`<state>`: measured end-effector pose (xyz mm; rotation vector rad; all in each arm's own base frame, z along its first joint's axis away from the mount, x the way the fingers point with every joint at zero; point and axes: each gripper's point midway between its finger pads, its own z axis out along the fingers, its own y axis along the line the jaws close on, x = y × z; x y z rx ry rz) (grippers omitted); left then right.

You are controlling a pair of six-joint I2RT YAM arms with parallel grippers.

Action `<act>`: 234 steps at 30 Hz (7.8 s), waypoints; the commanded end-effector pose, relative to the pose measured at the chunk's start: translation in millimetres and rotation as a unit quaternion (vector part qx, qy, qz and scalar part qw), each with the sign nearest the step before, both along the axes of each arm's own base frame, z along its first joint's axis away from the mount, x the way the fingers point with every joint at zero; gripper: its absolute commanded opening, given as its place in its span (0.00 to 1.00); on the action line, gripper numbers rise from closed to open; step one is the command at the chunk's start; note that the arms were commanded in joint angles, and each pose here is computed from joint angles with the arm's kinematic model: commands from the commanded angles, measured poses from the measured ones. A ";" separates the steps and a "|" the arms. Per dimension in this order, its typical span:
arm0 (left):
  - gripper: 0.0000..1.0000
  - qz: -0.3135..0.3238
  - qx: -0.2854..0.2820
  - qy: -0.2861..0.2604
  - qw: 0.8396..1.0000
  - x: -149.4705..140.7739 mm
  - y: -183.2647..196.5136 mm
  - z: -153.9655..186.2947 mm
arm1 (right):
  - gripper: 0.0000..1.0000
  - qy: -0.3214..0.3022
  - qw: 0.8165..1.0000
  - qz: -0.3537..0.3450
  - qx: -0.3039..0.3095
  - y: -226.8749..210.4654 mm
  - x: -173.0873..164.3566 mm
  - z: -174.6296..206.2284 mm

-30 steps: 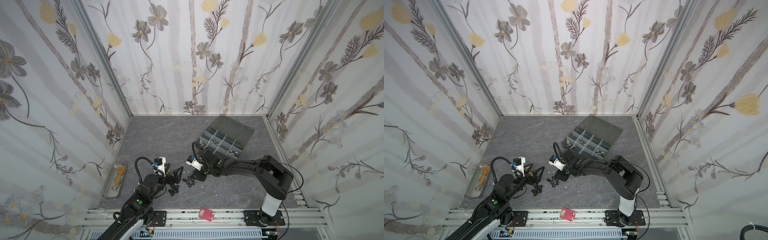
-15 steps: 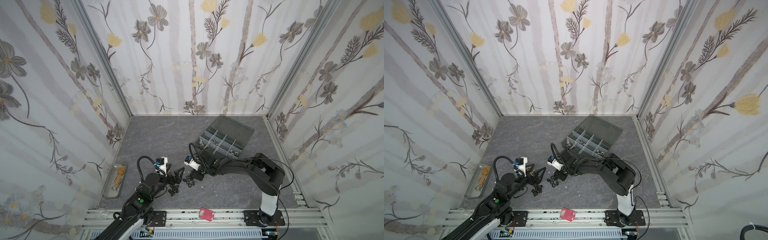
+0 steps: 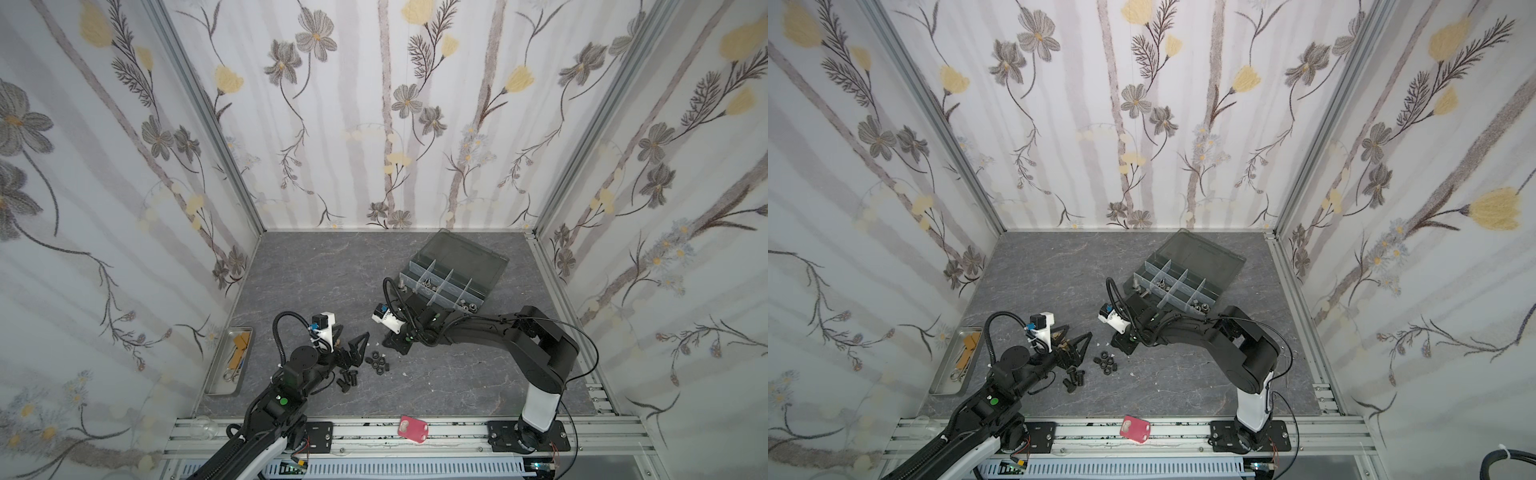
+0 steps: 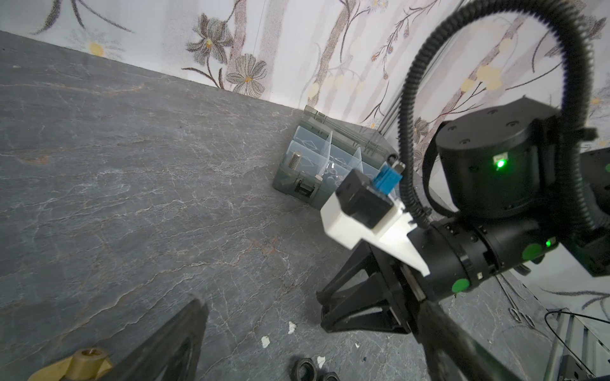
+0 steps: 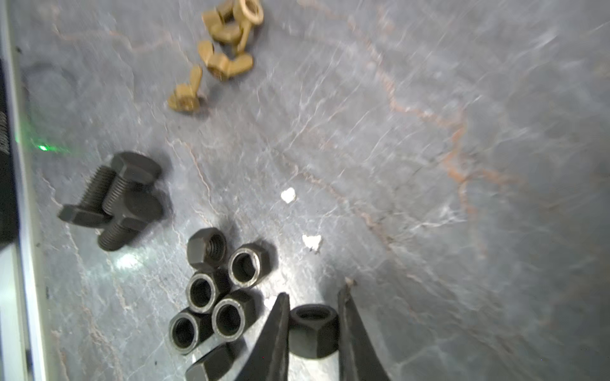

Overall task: Sort the screws and nuts into containers
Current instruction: Pick up the nut from the center of the table, then place the nut into the container, then pick up the nut from the bottom-center of the table, then place the nut into the container, then pick up the nut from the bottom-center of the table, then place the nut into the container.

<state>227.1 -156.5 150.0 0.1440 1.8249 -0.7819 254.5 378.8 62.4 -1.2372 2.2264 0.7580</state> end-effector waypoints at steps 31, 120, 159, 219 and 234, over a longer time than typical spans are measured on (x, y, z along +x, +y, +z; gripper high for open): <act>1.00 -0.035 -0.003 -0.086 0.996 33.4 -34.3 52.6 | 0.12 0.016 0.913 -0.408 0.007 -215.5 170.5 57.3; 1.00 0.025 0.020 -0.073 0.997 14.5 3.7 16.4 | 0.06 0.029 0.996 0.062 -0.056 -14.1 -68.9 -22.0; 1.00 0.102 0.031 0.016 0.994 37.8 27.7 11.5 | 0.42 0.003 0.999 -0.020 0.036 -52.1 -19.7 41.1; 1.00 -0.069 0.022 -0.028 0.997 38.2 -38.1 24.0 | 0.12 -0.041 0.993 -0.095 0.049 -64.3 29.6 50.8; 1.00 -0.104 0.054 -0.042 0.992 45.4 -79.4 24.6 | 0.19 -0.003 0.929 -0.369 -0.005 -195.1 97.4 20.2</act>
